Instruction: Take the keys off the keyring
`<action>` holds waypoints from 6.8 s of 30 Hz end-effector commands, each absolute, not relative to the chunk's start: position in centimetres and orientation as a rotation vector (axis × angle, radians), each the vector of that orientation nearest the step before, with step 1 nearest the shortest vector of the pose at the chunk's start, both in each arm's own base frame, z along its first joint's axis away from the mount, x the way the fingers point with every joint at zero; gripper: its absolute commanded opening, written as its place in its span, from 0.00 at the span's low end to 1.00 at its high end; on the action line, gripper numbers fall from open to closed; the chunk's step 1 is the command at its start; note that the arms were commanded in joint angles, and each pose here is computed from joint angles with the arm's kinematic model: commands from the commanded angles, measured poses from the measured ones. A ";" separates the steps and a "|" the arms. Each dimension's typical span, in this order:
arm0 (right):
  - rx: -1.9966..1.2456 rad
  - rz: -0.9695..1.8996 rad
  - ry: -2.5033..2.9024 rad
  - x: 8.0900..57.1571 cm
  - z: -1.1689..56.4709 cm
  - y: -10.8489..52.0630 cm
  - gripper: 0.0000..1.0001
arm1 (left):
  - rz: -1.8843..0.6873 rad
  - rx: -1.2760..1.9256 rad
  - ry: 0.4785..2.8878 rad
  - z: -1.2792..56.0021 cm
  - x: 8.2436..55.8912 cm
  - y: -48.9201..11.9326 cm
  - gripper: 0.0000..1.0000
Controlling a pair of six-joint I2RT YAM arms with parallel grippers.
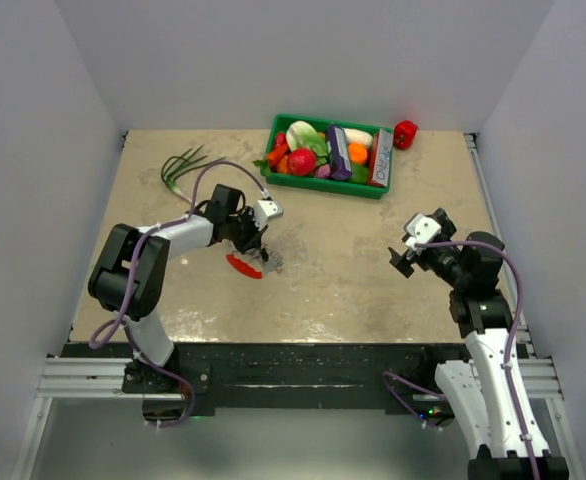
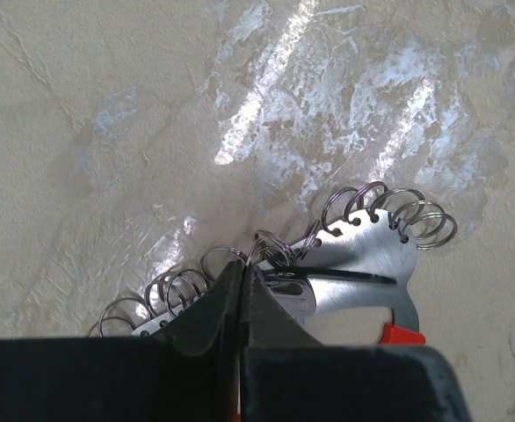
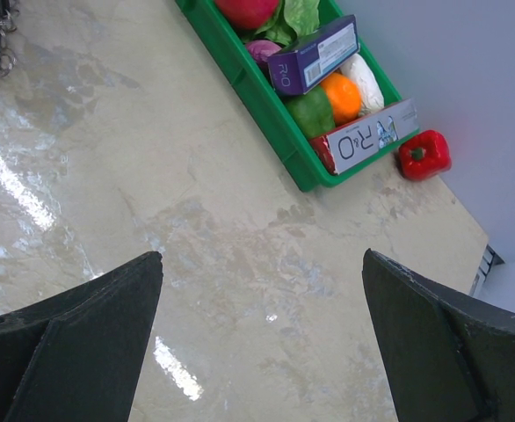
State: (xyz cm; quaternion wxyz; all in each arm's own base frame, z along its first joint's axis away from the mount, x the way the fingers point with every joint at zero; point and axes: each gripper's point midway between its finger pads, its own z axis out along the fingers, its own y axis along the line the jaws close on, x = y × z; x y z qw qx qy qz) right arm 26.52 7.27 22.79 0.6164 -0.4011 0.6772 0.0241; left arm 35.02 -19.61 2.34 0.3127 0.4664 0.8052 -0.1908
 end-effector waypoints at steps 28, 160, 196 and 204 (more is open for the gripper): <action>-0.946 0.068 1.525 26.2 23.1 7.6 0.99 | -0.599 1.257 1.846 10.3 34.2 -22.0 0.00; -1.390 0.753 1.428 23.4 22.5 32.9 0.34 | -1.169 1.532 1.150 20.4 21.9 -27.1 0.00; -1.416 0.771 1.436 22.9 21.7 32.8 0.00 | -1.137 1.478 1.196 20.9 23.0 -27.2 0.46; -1.424 0.756 1.418 23.1 22.0 32.3 0.00 | -1.110 1.460 1.224 20.7 23.6 -27.1 0.57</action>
